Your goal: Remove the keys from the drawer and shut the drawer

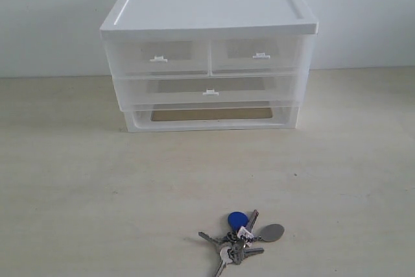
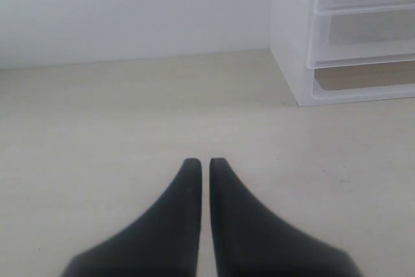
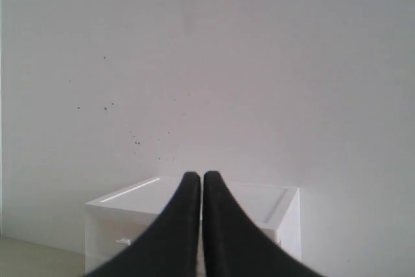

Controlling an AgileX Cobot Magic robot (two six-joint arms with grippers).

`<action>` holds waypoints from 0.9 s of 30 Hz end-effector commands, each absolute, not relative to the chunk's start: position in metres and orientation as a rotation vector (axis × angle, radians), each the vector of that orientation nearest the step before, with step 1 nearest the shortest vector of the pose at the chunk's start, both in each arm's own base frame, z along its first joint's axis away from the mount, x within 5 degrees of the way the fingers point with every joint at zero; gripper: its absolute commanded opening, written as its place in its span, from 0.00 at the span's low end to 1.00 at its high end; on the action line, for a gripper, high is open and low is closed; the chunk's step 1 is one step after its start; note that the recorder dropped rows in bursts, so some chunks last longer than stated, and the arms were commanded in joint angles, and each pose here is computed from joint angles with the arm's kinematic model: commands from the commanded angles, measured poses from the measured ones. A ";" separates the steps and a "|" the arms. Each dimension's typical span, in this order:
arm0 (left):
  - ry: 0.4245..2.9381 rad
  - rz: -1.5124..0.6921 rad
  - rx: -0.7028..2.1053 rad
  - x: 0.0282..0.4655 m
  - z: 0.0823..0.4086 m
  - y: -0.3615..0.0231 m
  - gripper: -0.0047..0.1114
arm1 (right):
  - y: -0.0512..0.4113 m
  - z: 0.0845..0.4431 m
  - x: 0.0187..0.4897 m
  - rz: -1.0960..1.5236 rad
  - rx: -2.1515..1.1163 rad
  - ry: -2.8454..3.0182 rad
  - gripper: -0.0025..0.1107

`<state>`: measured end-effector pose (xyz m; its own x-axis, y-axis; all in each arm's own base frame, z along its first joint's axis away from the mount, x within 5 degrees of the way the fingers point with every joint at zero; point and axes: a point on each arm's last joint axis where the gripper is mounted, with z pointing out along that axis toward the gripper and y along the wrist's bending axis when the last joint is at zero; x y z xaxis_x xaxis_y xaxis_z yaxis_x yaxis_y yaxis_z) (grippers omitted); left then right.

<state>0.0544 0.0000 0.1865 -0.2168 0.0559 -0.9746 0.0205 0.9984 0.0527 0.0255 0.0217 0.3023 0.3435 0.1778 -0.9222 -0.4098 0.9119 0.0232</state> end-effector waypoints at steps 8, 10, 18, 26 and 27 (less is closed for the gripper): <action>1.790 0.030 0.052 0.054 0.185 0.000 0.08 | 0.023 0.302 0.024 0.410 -0.242 1.147 0.02; 1.790 0.030 0.052 0.054 0.185 0.000 0.08 | 0.022 0.302 0.024 0.412 -0.219 1.148 0.02; 1.790 0.030 0.052 0.054 0.185 0.000 0.08 | 0.015 0.296 0.030 0.166 -0.259 1.112 0.02; 1.790 0.030 0.052 0.054 0.185 0.000 0.08 | 0.009 0.277 0.039 -0.121 -0.306 1.143 0.02; 1.790 0.030 0.052 0.054 0.185 0.000 0.08 | 0.007 0.276 0.040 -0.128 -0.277 1.149 0.02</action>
<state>0.0544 0.0000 0.1865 -0.2168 0.0559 -0.9746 0.0205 0.9984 0.0527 0.0378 0.0114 0.2816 0.4326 -0.2142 -0.8758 -0.1110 0.9513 -0.2875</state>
